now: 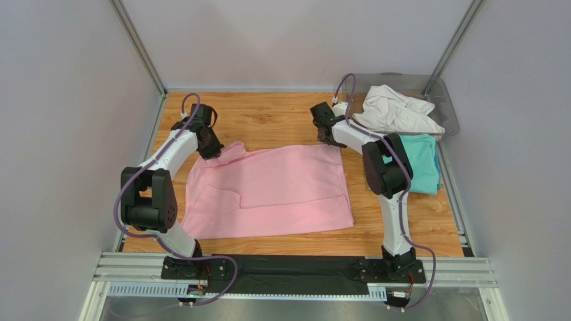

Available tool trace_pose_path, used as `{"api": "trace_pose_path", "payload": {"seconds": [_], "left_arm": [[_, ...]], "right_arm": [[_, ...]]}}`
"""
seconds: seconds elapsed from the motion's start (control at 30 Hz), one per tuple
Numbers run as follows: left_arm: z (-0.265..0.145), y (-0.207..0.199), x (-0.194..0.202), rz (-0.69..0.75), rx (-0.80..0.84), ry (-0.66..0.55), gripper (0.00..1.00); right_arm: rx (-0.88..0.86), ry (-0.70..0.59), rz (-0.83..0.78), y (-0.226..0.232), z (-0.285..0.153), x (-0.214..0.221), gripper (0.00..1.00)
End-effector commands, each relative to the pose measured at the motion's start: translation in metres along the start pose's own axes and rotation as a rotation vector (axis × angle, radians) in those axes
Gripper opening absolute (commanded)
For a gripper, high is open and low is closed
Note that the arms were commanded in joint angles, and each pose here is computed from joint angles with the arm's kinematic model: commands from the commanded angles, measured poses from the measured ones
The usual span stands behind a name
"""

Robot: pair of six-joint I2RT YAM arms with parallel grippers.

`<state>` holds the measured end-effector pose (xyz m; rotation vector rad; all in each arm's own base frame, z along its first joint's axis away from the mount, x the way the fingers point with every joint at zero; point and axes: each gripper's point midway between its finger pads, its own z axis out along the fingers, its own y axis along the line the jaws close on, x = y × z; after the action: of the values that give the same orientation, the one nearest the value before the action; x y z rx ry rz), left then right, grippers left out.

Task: Fold and stack the t-shirts
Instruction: Fold the tshirt

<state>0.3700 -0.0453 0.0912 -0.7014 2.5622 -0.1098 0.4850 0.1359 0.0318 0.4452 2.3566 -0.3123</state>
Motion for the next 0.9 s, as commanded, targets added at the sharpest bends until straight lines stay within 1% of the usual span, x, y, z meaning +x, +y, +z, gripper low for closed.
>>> {"api": "trace_pose_path", "payload": {"seconds": [0.0, 0.13, 0.17, 0.23, 0.27, 0.4, 0.47, 0.53, 0.63, 0.67, 0.73, 0.8, 0.87], "left_arm": [[-0.009, -0.007, -0.010, -0.002, 0.033, -0.043, 0.00], [-0.008, -0.009, -0.011, 0.008, 0.043, -0.042, 0.00], [-0.008, -0.009, -0.011, 0.009, 0.040, -0.040, 0.00], [-0.009, -0.008, -0.011, 0.007, 0.039, -0.042, 0.00], [-0.010, -0.009, -0.011, 0.007, 0.040, -0.045, 0.00], [-0.015, -0.008, -0.014, 0.004, 0.037, -0.055, 0.00], [-0.016, -0.007, -0.013, 0.000, 0.036, -0.054, 0.00], [-0.016, -0.007, -0.013, -0.001, 0.035, -0.052, 0.00], [-0.016, -0.006, -0.010, -0.008, 0.036, -0.043, 0.00], [-0.016, -0.006, -0.009, -0.011, 0.036, -0.039, 0.00], [-0.016, -0.006, -0.009, -0.011, 0.036, -0.039, 0.00], [-0.017, -0.007, -0.010, -0.010, 0.039, -0.041, 0.00], [-0.020, -0.008, -0.011, -0.010, 0.041, -0.045, 0.00]], "right_arm": [[0.002, 0.010, 0.027, 0.005, 0.001, 0.002, 0.67], [0.004, 0.026, 0.030, -0.001, -0.001, 0.010, 0.63], [0.004, 0.028, 0.026, -0.002, -0.001, 0.011, 0.57], [0.004, 0.035, 0.023, -0.004, -0.002, 0.015, 0.51], [0.005, 0.037, 0.025, -0.006, -0.002, 0.016, 0.43], [0.007, 0.032, 0.045, -0.011, -0.009, 0.016, 0.33], [0.012, 0.036, 0.043, -0.014, -0.008, 0.019, 0.30], [0.012, 0.034, 0.048, -0.015, -0.012, 0.018, 0.29], [0.027, 0.031, 0.047, -0.021, -0.013, 0.021, 0.17], [0.033, 0.033, 0.042, -0.023, -0.012, 0.023, 0.10], [0.031, 0.033, 0.043, -0.023, -0.012, 0.023, 0.01], [0.014, 0.027, 0.029, -0.020, -0.015, 0.020, 0.00], [-0.021, -0.010, 0.010, -0.014, -0.024, 0.008, 0.00]]}}
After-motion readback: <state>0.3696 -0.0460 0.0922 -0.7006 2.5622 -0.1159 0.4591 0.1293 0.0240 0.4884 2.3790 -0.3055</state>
